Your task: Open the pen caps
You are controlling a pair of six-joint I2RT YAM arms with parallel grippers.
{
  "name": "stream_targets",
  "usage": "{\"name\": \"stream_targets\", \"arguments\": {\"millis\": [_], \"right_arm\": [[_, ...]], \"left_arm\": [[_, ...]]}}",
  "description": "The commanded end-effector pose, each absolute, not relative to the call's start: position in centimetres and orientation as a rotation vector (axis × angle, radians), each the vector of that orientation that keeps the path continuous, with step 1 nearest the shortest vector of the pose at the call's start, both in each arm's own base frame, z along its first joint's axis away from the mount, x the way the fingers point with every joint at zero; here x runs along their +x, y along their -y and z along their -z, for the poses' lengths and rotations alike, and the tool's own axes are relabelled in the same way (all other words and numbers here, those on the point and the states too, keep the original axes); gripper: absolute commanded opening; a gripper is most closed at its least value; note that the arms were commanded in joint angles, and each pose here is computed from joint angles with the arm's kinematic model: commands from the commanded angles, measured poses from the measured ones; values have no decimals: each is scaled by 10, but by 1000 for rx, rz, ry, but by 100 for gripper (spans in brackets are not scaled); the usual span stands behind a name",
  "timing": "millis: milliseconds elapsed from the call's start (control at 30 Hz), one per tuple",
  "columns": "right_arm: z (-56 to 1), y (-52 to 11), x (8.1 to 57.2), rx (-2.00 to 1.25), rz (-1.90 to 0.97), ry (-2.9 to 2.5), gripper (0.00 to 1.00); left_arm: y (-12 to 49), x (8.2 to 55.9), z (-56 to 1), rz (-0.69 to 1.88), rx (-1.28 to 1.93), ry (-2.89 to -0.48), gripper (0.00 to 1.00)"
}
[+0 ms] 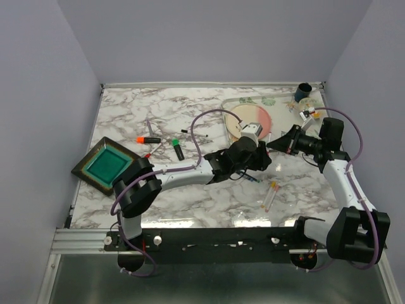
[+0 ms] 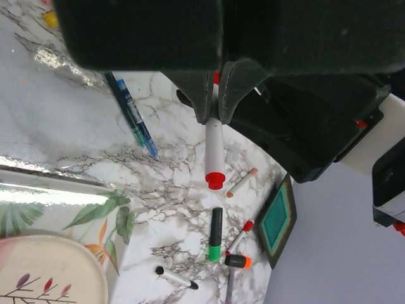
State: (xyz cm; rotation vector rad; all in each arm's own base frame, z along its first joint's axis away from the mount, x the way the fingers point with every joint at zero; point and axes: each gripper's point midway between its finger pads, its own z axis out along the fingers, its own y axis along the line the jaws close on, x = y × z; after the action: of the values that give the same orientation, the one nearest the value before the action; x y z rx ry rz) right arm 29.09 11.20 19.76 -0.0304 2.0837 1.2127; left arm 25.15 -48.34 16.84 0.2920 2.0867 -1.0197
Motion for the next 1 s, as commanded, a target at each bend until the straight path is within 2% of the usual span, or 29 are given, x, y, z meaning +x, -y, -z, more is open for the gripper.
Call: {"name": "stream_targets", "arguments": {"millis": [0, 167, 267, 300, 333, 467, 667, 967], "right_arm": [[-196, -113, 290, -12, -1254, -2084, 1], [-193, -113, 291, -3, -1255, -2089, 1], [-194, -113, 292, -3, -1259, -2085, 1], [-195, -113, 293, 0, -1259, -2082, 1], [-196, -112, 295, -2, -1253, -2076, 0], [-202, -99, 318, 60, -1117, -2051, 1], [-250, -62, 381, 252, -916, -1848, 1], [-266, -48, 403, 380, -895, -1745, 1]], "left_arm": [[481, 266, -165, 880, 292, -2088, 47], [487, 269, -165, 869, 303, -2087, 38], [490, 268, -165, 877, 317, -2088, 20], [491, 268, -164, 880, 325, -2090, 6], [491, 266, -162, 882, 329, -2096, 0], [490, 251, -164, 933, 369, -2103, 0], [475, 216, -149, 995, 398, -2143, 0], [449, 198, -129, 1019, 378, -2178, 0]]}}
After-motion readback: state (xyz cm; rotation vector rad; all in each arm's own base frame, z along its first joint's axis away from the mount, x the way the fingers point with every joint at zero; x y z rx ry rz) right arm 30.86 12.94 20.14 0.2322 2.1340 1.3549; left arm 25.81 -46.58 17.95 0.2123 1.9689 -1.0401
